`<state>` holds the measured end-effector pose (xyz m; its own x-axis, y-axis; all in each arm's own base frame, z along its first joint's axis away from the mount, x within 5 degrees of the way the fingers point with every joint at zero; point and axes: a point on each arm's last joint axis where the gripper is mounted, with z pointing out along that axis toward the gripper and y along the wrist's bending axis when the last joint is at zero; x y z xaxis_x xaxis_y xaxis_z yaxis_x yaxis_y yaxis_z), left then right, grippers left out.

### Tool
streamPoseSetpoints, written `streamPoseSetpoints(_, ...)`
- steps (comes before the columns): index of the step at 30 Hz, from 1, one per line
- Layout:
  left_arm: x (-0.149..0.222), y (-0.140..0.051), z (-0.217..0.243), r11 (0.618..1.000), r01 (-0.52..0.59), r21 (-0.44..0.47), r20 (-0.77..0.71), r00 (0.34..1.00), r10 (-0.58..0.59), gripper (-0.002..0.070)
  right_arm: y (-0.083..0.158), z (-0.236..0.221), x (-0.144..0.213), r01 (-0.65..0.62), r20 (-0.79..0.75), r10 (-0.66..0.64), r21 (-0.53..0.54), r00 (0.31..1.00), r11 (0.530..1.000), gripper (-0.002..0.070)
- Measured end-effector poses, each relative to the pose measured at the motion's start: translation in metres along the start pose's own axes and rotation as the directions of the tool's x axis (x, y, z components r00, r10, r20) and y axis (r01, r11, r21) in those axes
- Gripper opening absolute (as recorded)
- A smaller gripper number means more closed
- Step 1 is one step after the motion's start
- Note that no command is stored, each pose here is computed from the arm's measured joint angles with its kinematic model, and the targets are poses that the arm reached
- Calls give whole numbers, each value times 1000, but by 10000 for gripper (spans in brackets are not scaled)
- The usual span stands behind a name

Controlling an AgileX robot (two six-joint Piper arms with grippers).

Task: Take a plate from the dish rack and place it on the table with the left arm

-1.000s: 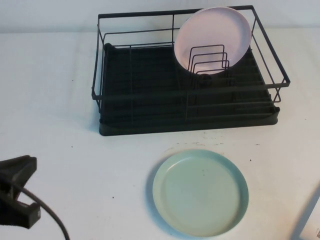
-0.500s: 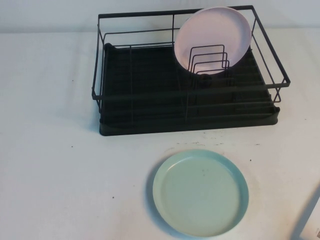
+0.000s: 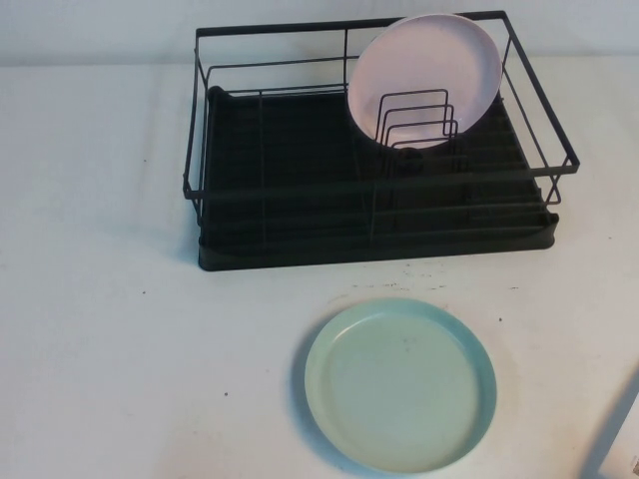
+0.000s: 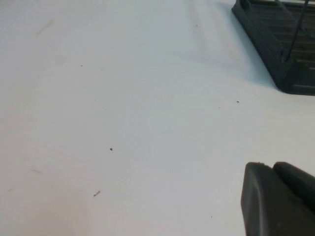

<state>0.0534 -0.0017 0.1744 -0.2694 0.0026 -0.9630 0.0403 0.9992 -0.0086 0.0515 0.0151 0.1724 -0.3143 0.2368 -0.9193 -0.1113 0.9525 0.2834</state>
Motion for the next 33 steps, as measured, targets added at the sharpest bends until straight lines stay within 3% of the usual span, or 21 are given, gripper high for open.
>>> streamPoseSetpoints(33, 0, 1, 0, 1000, -5, -10, -4, 1000, 5, -1, 0, 0, 0, -2, 0, 2, -1, 1000, 1000, -20)
